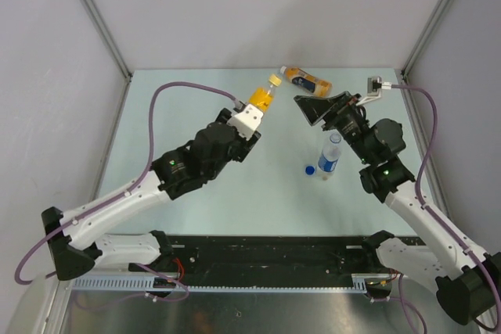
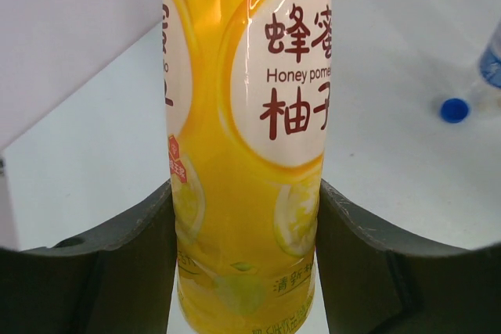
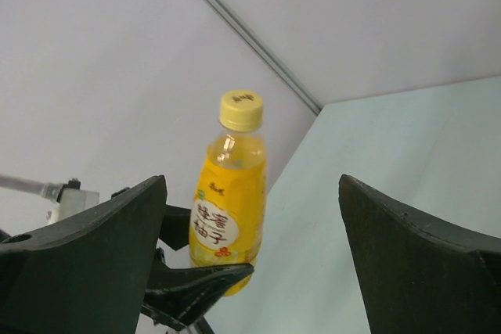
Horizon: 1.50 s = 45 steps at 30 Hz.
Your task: Unscrew the bottle caps
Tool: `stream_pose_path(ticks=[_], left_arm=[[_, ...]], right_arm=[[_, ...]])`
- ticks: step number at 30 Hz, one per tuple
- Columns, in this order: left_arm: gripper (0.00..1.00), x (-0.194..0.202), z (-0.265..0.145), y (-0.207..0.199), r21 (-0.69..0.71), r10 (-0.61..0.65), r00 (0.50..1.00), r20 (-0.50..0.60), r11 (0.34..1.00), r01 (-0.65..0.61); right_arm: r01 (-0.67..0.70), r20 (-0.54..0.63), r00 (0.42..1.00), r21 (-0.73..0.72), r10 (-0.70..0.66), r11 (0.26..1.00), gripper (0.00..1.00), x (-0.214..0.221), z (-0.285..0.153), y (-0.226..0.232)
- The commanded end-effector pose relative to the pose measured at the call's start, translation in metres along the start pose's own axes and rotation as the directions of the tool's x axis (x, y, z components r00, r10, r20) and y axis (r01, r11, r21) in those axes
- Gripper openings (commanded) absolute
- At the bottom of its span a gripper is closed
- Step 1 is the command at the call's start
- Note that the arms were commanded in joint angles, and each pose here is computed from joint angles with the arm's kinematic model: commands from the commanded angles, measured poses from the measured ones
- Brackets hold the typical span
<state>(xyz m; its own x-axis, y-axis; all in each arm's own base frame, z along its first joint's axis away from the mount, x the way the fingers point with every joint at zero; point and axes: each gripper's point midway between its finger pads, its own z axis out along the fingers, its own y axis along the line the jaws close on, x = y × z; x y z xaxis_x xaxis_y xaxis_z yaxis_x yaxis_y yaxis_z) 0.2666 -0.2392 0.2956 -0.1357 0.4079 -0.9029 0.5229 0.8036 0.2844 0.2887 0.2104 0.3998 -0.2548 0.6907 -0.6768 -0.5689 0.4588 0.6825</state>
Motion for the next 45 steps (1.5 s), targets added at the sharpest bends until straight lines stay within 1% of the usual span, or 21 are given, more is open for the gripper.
stream_pose_path(ticks=[1, 7, 13, 17, 22, 28, 45], left_arm=[[0.00, 0.004, -0.001, 0.022, -0.202, 0.088, 0.995, -0.055, 0.975, -0.097], [0.00, 0.008, -0.001, 0.017, -0.234, 0.131, 0.988, -0.084, 0.961, -0.147], [0.00, 0.010, 0.001, 0.010, -0.235, 0.164, 0.982, -0.099, 0.955, -0.183], [0.00, 0.011, 0.002, 0.006, -0.227, 0.176, 0.979, -0.104, 0.954, -0.196], [0.00, 0.012, 0.003, 0.000, -0.207, 0.185, 0.977, -0.103, 0.957, -0.203], [0.00, 0.014, 0.005, -0.003, -0.197, 0.195, 0.975, -0.108, 0.957, -0.214], [0.00, 0.016, 0.005, -0.012, -0.159, 0.216, 0.971, -0.105, 0.960, -0.230]], right_arm=[[-0.011, 0.028, 1.000, -0.073, 0.013, 0.997, 0.95, -0.015, 0.012, 0.026], [-0.031, -0.023, 0.999, -0.034, 0.030, 0.999, 0.96, -0.002, 0.033, 0.013], [-0.051, -0.058, 0.997, -0.008, 0.050, 0.999, 0.91, 0.007, 0.052, 0.003], [-0.076, -0.084, 0.994, -0.022, 0.073, 0.997, 0.85, 0.013, 0.062, 0.003], [-0.108, -0.112, 0.988, -0.035, 0.103, 0.994, 0.74, 0.021, 0.071, 0.001], [-0.134, -0.125, 0.984, -0.033, 0.129, 0.990, 0.62, 0.026, 0.076, -0.002], [-0.158, -0.096, 0.983, -0.032, 0.154, 0.987, 0.63, 0.019, 0.077, 0.001]])
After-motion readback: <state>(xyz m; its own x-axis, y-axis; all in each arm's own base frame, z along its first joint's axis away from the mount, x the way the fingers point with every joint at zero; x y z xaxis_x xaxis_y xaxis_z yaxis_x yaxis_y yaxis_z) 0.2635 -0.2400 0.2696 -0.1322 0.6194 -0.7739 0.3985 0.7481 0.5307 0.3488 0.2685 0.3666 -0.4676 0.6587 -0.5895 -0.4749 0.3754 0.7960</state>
